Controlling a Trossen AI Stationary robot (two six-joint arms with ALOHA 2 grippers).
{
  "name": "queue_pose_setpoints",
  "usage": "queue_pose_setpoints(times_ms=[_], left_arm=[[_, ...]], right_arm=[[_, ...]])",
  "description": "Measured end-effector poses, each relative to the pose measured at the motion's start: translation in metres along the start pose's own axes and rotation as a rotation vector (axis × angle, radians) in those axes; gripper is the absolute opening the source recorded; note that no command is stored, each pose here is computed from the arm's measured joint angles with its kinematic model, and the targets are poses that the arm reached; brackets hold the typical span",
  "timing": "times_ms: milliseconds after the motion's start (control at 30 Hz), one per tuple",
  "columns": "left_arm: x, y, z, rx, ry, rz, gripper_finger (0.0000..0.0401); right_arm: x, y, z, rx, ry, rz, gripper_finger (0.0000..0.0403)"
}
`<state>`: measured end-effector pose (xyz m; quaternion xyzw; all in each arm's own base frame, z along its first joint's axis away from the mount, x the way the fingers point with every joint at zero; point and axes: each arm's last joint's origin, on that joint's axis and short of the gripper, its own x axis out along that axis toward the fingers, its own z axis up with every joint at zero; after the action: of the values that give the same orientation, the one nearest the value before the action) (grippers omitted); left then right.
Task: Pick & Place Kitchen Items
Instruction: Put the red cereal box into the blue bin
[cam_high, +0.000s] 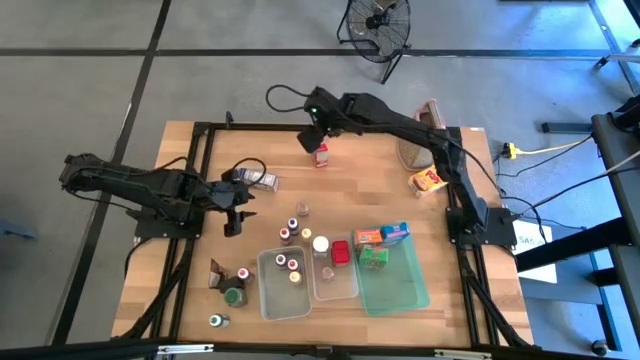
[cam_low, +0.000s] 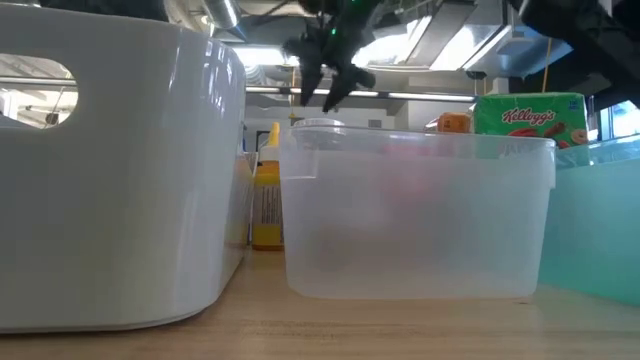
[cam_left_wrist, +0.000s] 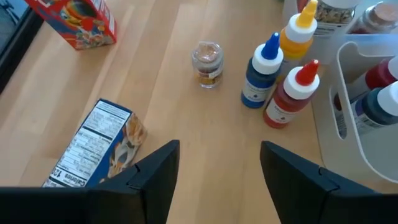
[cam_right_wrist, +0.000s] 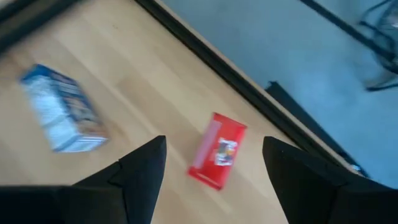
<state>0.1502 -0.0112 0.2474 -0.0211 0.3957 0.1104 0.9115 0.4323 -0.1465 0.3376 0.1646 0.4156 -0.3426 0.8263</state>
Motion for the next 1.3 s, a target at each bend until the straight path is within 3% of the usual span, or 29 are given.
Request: queue_pose_setpoints(times_ms=[133, 267, 600, 833, 967, 1300], left_arm=[[0.0, 0.0, 0.0, 0.0, 0.0, -0.001, 0.0219], [0.001, 0.0, -0.001, 0.002, 0.004, -0.001, 0.0216], [0.002, -0.001, -0.001, 0.014, 0.009, -0.002, 0.0215], [0.001, -0.004, -0.002, 0.03, 0.008, -0.016, 0.0213], [0.0, -0.006, -0.002, 0.041, 0.008, -0.026, 0.0212], [-0.001, -0.01, -0.004, 0.064, 0.01, -0.045, 0.0212]], right_arm=[[0.023, 0.005, -0.005, -0.014, 0.033, -0.046, 0.0268], [0.039, 0.01, -0.01, -0.024, 0.087, -0.006, 0.0268], [0.041, 0.01, -0.011, -0.03, 0.082, -0.021, 0.0271], [0.041, 0.008, -0.01, -0.035, 0.089, -0.027, 0.0327], [0.045, 0.0, -0.009, 0.023, 0.1, -0.043, 0.0361], [0.062, -0.007, -0.01, 0.054, 0.148, -0.015, 0.0367]])
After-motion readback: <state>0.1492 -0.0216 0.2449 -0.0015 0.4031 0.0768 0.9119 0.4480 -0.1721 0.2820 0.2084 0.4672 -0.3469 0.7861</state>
